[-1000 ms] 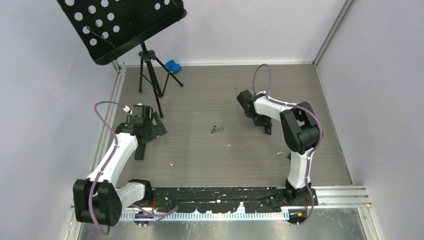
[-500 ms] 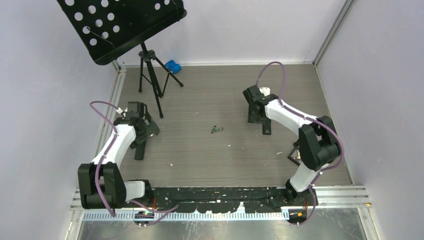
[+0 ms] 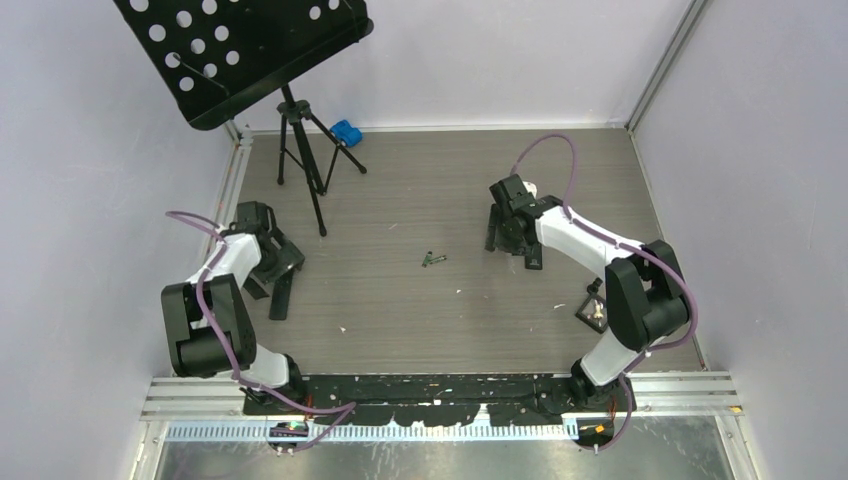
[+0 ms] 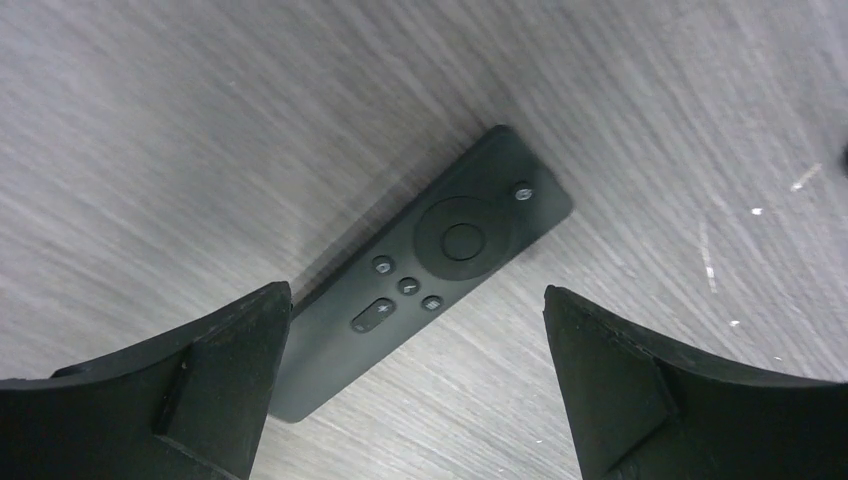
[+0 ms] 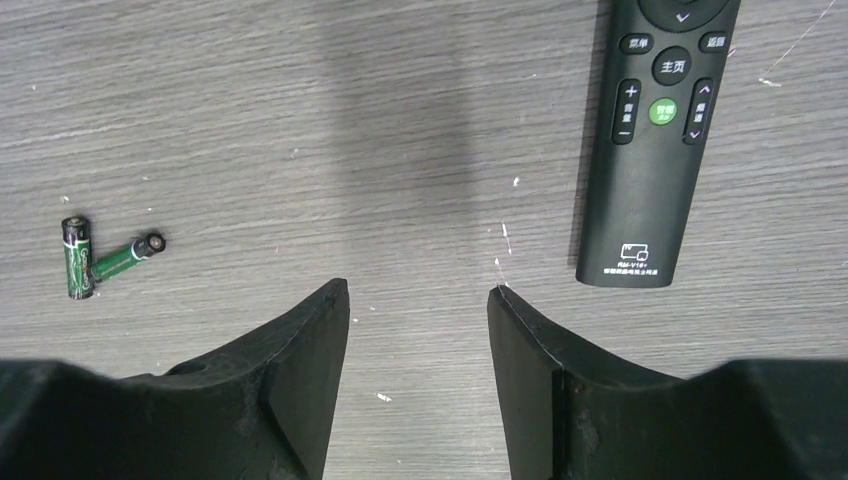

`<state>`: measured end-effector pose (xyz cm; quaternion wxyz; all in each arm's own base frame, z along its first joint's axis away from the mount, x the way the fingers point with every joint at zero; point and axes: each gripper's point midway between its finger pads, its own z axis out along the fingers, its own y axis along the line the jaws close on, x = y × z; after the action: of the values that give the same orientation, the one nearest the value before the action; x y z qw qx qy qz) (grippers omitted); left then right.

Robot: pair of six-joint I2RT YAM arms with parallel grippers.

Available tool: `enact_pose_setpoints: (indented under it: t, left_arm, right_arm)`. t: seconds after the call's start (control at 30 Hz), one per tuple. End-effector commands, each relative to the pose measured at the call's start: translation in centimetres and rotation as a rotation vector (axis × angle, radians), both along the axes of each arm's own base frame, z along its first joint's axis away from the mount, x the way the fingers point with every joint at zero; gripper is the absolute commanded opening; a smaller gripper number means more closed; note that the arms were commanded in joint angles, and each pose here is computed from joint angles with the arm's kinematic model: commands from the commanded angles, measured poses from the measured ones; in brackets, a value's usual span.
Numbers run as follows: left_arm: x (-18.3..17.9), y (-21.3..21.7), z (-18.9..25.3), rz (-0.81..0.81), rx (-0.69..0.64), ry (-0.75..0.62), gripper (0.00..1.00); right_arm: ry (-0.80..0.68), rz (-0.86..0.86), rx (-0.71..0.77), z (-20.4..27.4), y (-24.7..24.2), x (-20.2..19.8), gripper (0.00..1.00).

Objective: Load the batteries into the remote control

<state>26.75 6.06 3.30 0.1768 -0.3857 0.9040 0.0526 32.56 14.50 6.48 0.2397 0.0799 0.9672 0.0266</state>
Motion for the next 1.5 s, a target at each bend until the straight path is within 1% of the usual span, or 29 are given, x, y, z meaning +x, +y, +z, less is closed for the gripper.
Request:
enact_pose_setpoints:
  t: [0.0, 0.03, 0.17, 0.3, 0.37, 0.47, 0.5, 0.57, 0.6, 0.63, 0.77, 0.83, 0.9, 0.97, 1.03, 1.1, 1.17, 1.23, 1.3, 1.33, 1.4, 1.43, 1.47]
  left_arm:
    - [2.6, -1.3, 0.2, -0.051, -0.076, -0.109, 1.00]
    - [2.5, -1.7, -0.2, -0.052, -0.099, -0.100, 0.99]
    - [2.0, -2.6, -1.8, -0.047, -0.145, -0.052, 0.81]
    - [1.5, -3.7, -2.4, -0.057, -0.126, -0.033, 0.63]
    - [1.4, -4.4, -2.3, -0.084, -0.099, -0.028, 0.56]
    - [1.0, -5.1, -2.5, -0.121, -0.055, 0.002, 0.56]
    - [1.0, -5.2, -2.5, -0.131, -0.053, 0.010, 0.58]
    - [0.7, -5.2, -2.7, -0.144, -0.046, 0.034, 0.67]
    - [0.7, -5.1, -2.7, -0.149, -0.043, 0.039, 0.69]
    - [0.6, -5.1, -2.8, -0.155, -0.044, 0.040, 0.69]
    - [0.3, -5.6, -3.2, -0.163, -0.066, 0.051, 0.61]
    - [0.0, -5.4, -3.4, -0.144, -0.058, 0.062, 0.59]
    - [-0.4, -5.3, -3.5, -0.129, -0.045, 0.072, 0.54]
    - [-0.5, -5.3, -3.6, -0.124, -0.034, 0.078, 0.45]
    - [-0.4, -5.6, -3.3, -0.129, -0.047, 0.068, 0.32]
    - [0.2, -6.8, -2.5, -0.160, -0.081, 0.034, 0.21]
    - [0.9, -9.1, -0.9, -0.228, -0.146, -0.033, 0.11]
    - [1.7, -12.2, 1.5, -0.306, -0.267, -0.127, 0.04]
    - [2.2, -15.3, 4.5, -0.377, -0.384, -0.233, 0.01]
    - [2.3, -16.9, 6.5, -0.425, -0.440, -0.307, 0.00]
    - [2.3, -19.4, 9.7, -0.489, -0.541, -0.413, 0.00]
    - [2.1, -20.9, 11.7, -0.542, -0.611, -0.468, 0.00]
    - [1.8, -22.0, 13.4, -0.584, -0.663, -0.517, 0.00]
  right_arm:
    - [-0.071, 0.002, 0.074, 2.3, 0.9, 0.3, 0.59]
    - [-0.075, 0.000, 0.079, 2.5, 0.9, 0.3, 0.59]
    - [-0.088, -0.004, 0.093, 3.1, 1.0, 0.3, 0.59]
    - [-0.098, -0.012, 0.103, 3.5, 1.0, 0.1, 0.58]
    - [-0.096, -0.014, 0.110, 3.5, 1.0, 0.0, 0.58]
    - [-0.095, -0.018, 0.122, 3.6, 1.1, -0.1, 0.57]
    - [-0.095, -0.017, 0.126, 3.7, 1.2, -0.2, 0.57]
    - [-0.098, -0.020, 0.129, 3.7, 1.2, -0.2, 0.57]
    - [-0.097, -0.020, 0.130, 3.7, 1.2, -0.3, 0.57]
    - [-0.097, -0.020, 0.131, 3.8, 1.2, -0.3, 0.57]
    - [-0.095, -0.023, 0.139, 3.8, 1.3, -0.5, 0.57]
    - [-0.101, -0.027, 0.144, 3.9, 1.3, -0.4, 0.56]
    - [-0.110, -0.033, 0.150, 4.1, 1.2, -0.5, 0.56]
    - [-0.118, -0.037, 0.159, 4.3, 1.3, -0.4, 0.56]
    - [-0.121, -0.032, 0.176, 4.5, 1.6, -0.4, 0.55]
    - [-0.122, -0.017, 0.196, 4.7, 2.1, -0.6, 0.55]
    - [-0.136, 0.019, 0.242, 5.3, 3.2, -0.8, 0.55]
    - [-0.155, 0.103, 0.365, 6.6, 5.5, -1.4, 0.57]
    - [-0.186, 0.183, 0.512, 8.5, 8.0, -2.2, 0.60]
    - [-0.203, 0.215, 0.591, 9.7, 9.2, -2.7, 0.61]
    - [-0.237, 0.290, 0.748, 12.4, 11.6, -3.9, 0.63]
    - [-0.254, 0.334, 0.820, 13.9, 12.7, -4.7, 0.64]
    - [-0.281, 0.357, 0.873, 15.2, 13.5, -5.2, 0.66]
